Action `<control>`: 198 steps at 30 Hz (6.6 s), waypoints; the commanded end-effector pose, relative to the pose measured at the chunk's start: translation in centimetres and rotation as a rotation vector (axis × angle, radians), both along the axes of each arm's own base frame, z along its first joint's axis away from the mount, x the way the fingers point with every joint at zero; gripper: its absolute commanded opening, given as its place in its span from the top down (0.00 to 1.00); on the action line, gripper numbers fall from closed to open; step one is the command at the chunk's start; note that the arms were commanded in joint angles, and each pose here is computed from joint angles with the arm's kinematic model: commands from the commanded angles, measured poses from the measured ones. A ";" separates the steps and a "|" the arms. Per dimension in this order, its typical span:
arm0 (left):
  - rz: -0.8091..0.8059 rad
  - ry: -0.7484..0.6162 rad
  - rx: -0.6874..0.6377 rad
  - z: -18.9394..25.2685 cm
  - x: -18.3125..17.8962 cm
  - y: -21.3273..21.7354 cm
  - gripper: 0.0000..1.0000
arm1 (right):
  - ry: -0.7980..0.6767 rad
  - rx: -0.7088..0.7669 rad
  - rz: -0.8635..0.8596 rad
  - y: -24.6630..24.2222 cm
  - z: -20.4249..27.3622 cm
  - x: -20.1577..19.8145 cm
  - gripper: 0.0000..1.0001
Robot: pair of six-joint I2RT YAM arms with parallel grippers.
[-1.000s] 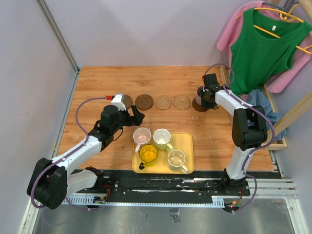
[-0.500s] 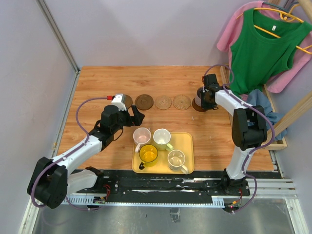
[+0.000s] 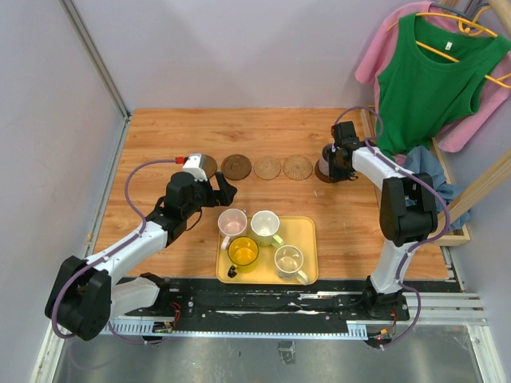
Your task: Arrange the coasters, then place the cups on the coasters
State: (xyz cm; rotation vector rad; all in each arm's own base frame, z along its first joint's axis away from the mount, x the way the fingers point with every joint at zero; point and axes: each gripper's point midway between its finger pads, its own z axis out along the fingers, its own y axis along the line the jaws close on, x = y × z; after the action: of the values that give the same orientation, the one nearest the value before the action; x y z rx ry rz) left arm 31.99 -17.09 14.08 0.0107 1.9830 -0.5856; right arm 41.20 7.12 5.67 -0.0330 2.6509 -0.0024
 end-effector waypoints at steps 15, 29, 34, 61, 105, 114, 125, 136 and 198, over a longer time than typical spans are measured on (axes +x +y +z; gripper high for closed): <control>-0.002 -0.038 -0.019 1.4 0.6 -0.6 0.00 | -0.001 0.004 -0.042 -0.7 0.3 0.3 0.80; -0.002 -0.043 -0.021 1.4 0.6 -0.5 0.00 | -0.008 0.011 -0.046 -0.6 1.1 -0.5 0.45; -0.006 -0.058 -0.019 1.8 0.3 -0.4 0.00 | -0.041 0.028 -0.051 -0.3 2.9 -1.9 0.36; -0.105 -0.056 -0.052 2.1 -1.4 -1.6 0.00 | -0.219 0.314 0.629 14.6 11.5 -19.1 0.19; -0.081 -0.014 -0.071 0.4 -2.1 -1.2 0.00 | -0.019 0.183 0.858 20.9 1.1 -23.2 0.20; -0.080 -0.014 -0.075 0.3 -2.1 -1.2 0.00 | -0.017 0.172 0.865 21.1 1.4 -23.4 0.39; -0.068 -0.028 -0.076 0.7 -2.1 -1.0 0.00 | 0.011 0.124 0.868 21.1 0.7 -23.3 0.60; -0.069 -0.027 -0.079 0.7 -2.2 -1.0 0.00 | -0.004 0.090 0.870 21.3 1.0 -23.1 0.99; -0.088 -0.038 0.000 0.8 0.3 -1.7 0.00 | -0.332 -0.016 0.032 11.8 6.7 2.7 0.99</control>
State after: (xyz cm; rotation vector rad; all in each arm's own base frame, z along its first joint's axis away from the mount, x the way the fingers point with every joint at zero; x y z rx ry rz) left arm 31.61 -18.21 13.09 0.0869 2.0038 -0.6264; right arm 41.18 17.92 10.02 -0.1263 2.4187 -0.0872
